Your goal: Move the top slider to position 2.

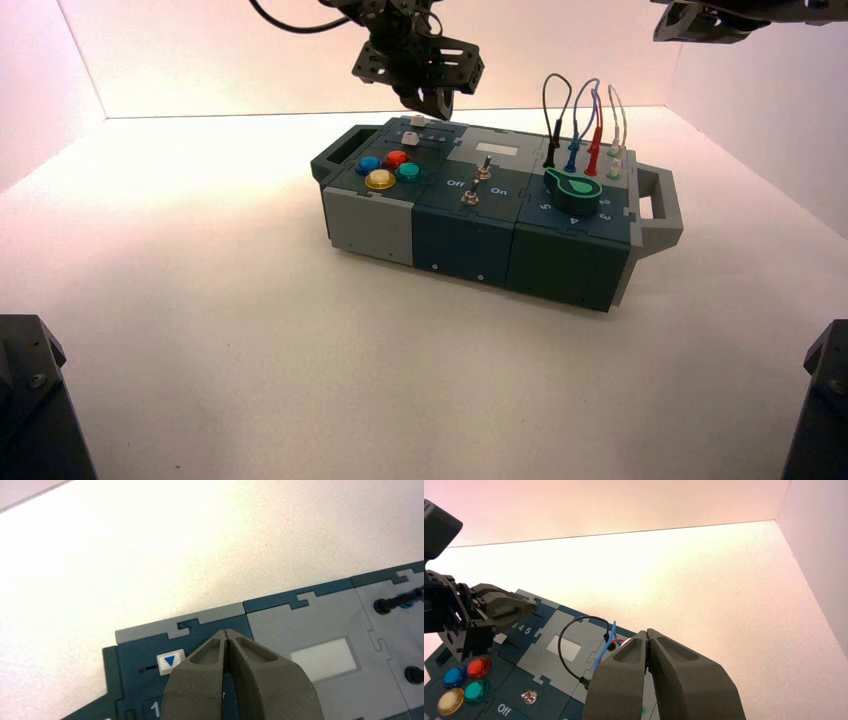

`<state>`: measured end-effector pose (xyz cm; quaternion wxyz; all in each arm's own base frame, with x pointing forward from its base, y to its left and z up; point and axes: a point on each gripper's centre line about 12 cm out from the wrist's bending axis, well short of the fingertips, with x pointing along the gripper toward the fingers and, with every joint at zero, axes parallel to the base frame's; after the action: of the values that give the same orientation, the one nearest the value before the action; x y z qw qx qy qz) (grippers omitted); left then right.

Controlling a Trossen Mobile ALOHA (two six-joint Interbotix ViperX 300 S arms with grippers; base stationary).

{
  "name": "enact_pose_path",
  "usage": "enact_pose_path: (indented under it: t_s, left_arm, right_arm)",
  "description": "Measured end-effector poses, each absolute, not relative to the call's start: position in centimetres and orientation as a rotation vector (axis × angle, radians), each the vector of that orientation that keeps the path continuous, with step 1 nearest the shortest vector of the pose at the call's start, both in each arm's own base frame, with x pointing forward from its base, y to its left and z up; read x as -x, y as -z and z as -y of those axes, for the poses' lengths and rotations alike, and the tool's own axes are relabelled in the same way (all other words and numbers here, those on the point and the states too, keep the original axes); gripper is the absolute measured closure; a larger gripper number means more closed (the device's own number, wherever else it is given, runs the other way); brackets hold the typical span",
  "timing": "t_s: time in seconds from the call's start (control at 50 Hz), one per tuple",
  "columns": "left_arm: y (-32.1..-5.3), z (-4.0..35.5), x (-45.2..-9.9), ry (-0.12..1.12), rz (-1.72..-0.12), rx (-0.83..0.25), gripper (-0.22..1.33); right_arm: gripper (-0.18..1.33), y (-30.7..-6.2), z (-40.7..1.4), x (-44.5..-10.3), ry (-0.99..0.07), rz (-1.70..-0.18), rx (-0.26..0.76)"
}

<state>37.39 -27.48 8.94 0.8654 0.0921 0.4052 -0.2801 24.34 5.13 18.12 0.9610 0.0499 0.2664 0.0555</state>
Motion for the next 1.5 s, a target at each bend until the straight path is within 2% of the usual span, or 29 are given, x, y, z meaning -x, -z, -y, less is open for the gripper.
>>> enact_pose_path:
  t_s: [0.36,0.72,0.84,0.96,1.24,1.5]
  left_arm:
    - [-12.0,25.2,-37.3,0.561,-0.786,-0.177,1.27]
    - [-14.8,18.9,-37.8,0.437,-0.733,-0.117,1.27]
    - [-15.0,16.4,-37.6,0.384,-0.73,-0.097,1.27]
    - [-15.0,15.5,-36.7,0.367,-0.722,-0.093,1.27]
    - [-14.8,14.3,-34.5,0.337,-0.687,-0.064,1.27]
    - [-14.9,14.3,-34.6,0.332,-0.665,-0.062,1.27]
  right_arm:
    - [1.29,-18.1,-5.1,-24.4,-0.11,-0.539,-0.099]
    - [1.29,-18.1,-5.0,-24.4,-0.106,-0.534,-0.096]
    - [1.29,-18.1,-5.0,-24.4,-0.104,-0.531,-0.094]
    - [1.29,-18.0,-5.0,-24.4,-0.102,-0.531,-0.093]
    - [1.29,-17.7,-4.9,-24.5,-0.095,-0.536,-0.09]
    - [1.29,-17.7,-4.9,-24.5,-0.095,-0.536,-0.091]
